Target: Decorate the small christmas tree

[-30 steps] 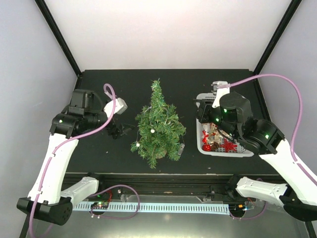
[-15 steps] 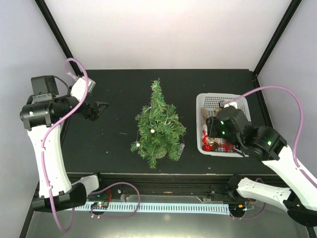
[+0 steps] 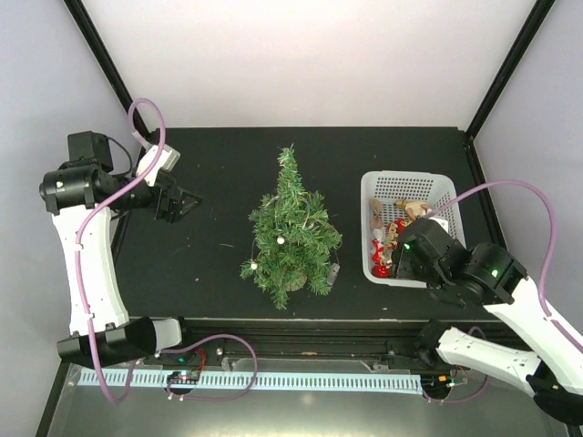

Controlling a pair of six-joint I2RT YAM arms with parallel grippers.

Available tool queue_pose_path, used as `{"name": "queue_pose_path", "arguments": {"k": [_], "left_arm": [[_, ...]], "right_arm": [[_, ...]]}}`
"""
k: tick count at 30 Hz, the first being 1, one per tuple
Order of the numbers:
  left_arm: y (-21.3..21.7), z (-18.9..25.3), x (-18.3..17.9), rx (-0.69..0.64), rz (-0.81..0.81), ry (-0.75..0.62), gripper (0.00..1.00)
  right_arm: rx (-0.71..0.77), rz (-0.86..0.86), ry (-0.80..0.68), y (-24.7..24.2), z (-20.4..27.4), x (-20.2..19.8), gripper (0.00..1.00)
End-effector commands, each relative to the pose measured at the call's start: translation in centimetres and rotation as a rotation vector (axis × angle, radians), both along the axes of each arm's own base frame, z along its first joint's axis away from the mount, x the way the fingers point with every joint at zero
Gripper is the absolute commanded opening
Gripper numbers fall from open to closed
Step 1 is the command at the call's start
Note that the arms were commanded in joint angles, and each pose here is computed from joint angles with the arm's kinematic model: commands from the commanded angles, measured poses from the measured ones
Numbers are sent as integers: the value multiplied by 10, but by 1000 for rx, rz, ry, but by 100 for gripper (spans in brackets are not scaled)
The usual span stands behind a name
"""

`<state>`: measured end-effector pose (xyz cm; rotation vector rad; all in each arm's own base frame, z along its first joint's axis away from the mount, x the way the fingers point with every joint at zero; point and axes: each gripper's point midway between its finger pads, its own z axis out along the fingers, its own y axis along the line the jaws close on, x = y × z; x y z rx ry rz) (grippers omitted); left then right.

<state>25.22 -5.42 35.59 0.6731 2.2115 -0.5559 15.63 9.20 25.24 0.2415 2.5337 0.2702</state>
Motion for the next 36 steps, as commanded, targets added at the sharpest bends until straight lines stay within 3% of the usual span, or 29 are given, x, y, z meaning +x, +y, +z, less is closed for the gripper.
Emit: {"name": "queue_pose_path", "arguments": {"k": [1, 4, 9, 13, 18, 24, 36], "left_arm": [[-5, -1, -7, -19, 3, 43, 99], [-13, -23, -16, -35, -8, 120, 99], [-14, -43, -16, 73, 6, 80, 99], [-33, -28, -8, -3, -49, 44, 99], [-48, -11, 23, -35, -73, -47, 99], [-52, -18, 64, -111, -36, 17, 99], [-62, -42, 103, -111, -61, 99, 99]], "right_arm": [[-12, -15, 15, -8, -10, -1, 57], [4, 5, 64, -6, -24, 10, 56], [61, -13, 118, -19, -47, 39, 56], [79, -83, 135, -22, -44, 65, 56], [139, -227, 196, -40, -44, 92, 52], [233, -379, 293, -59, -68, 113, 45], [234, -193, 392, -37, -125, 117, 46]]}}
